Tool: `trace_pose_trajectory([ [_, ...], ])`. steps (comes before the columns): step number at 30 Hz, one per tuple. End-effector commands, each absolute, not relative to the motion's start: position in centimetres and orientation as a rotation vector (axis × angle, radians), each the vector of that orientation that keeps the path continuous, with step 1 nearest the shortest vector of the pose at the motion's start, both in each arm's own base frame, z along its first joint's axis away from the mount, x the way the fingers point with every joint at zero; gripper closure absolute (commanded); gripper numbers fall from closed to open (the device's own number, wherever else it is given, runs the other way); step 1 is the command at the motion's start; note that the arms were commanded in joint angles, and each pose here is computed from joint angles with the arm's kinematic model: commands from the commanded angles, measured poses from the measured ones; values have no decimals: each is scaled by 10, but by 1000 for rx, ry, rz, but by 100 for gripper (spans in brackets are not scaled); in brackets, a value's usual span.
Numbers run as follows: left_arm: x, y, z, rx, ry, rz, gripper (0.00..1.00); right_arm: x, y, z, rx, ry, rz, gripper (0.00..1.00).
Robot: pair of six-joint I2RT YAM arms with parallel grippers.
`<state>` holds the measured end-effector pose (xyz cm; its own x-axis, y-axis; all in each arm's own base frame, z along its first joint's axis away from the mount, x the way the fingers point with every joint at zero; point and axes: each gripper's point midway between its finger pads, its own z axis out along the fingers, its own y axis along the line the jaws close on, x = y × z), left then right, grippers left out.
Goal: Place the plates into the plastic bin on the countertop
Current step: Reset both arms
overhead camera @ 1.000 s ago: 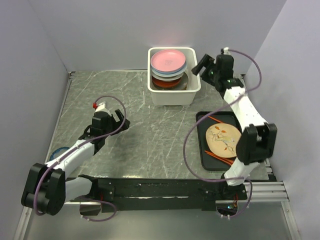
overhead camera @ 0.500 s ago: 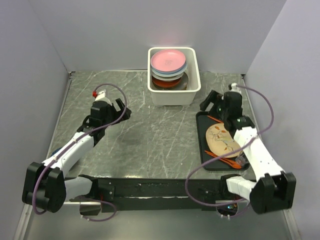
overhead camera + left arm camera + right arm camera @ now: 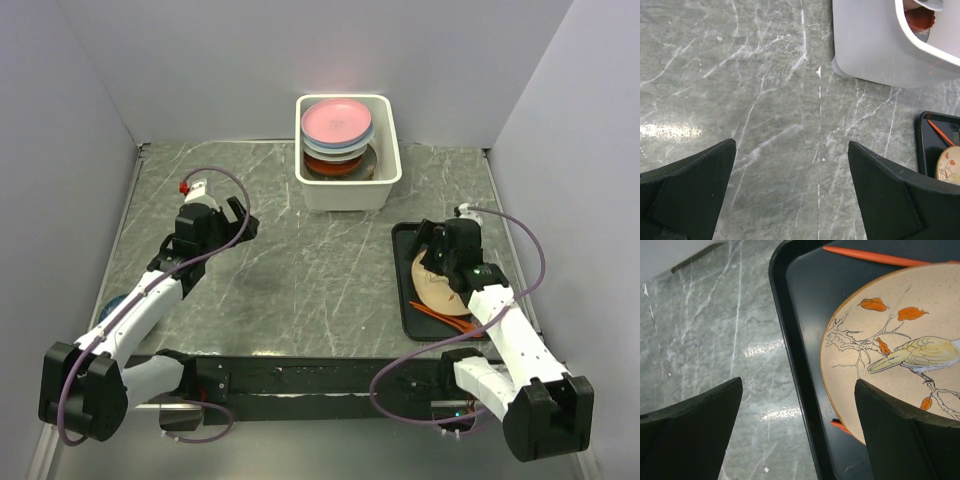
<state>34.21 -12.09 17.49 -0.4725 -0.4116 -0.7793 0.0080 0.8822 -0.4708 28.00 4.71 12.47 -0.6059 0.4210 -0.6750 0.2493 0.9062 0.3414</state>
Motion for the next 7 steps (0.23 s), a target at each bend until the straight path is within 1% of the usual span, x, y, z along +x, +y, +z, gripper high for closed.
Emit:
trace_pose_trajectory([
  [1, 343, -118, 186, -264, 1974, -481, 1, 287, 42, 133, 463, 2176, 253, 0],
  [7, 342, -111, 179, -258, 1970, -440, 1, 301, 29, 152, 474, 2047, 192, 0],
])
